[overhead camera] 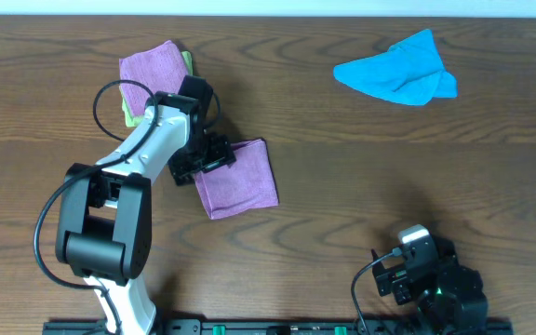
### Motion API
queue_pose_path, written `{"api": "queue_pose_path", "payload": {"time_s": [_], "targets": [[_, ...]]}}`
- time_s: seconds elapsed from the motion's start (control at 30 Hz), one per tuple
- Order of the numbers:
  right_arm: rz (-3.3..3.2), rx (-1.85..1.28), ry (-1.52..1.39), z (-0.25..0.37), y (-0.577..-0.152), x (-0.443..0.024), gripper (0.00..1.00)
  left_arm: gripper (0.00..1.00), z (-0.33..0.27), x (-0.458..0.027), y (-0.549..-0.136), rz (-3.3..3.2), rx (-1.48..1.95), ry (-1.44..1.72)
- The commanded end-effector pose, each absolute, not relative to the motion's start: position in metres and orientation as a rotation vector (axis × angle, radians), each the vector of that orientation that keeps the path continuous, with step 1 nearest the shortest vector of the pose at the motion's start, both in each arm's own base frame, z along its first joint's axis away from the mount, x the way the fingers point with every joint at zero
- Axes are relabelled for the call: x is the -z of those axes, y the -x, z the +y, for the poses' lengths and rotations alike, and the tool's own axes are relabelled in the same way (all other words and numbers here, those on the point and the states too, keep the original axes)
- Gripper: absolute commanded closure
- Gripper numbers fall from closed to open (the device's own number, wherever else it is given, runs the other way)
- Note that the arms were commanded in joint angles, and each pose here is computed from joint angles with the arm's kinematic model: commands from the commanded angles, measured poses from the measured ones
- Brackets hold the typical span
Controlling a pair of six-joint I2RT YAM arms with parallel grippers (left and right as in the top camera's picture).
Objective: Fold the cloth
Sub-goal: 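Move the left gripper to the folded cloth's left edge and grasp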
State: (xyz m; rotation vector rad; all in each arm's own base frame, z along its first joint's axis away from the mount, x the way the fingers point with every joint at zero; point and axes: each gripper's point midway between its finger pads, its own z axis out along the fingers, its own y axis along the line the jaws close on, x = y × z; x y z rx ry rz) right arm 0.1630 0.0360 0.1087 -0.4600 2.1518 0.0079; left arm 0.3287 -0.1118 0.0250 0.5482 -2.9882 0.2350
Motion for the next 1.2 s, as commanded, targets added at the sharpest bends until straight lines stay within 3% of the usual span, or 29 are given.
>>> {"api": "queue_pose_path", "payload": {"time_s": [0.0,0.37,0.6,0.8,1.17], "targets": [[2.156,-0.004,0.476,0.036,-0.163,-0.106,0.01,0.12,-0.103,-0.035,-0.33,-3.054,-0.182,-0.421],[2.156,-0.004,0.476,0.036,-0.163,-0.106,0.01,0.21,-0.077,-0.031,-0.322,-3.065,-0.165,-0.494],[2.156,-0.004,0.476,0.036,-0.163,-0.106,0.01,0.23,-0.092,-0.019,-0.337,-3.102,-0.361,-0.537],[2.156,-0.004,0.476,0.036,-0.163,-0.106,0.01,0.38,-0.098,-0.02,-0.352,-3.152,-0.439,-0.545],[2.156,-0.004,0.476,0.036,-0.163,-0.106,0.01,0.37,-0.094,0.003,-0.325,-3.057,-0.443,-0.623]]}}
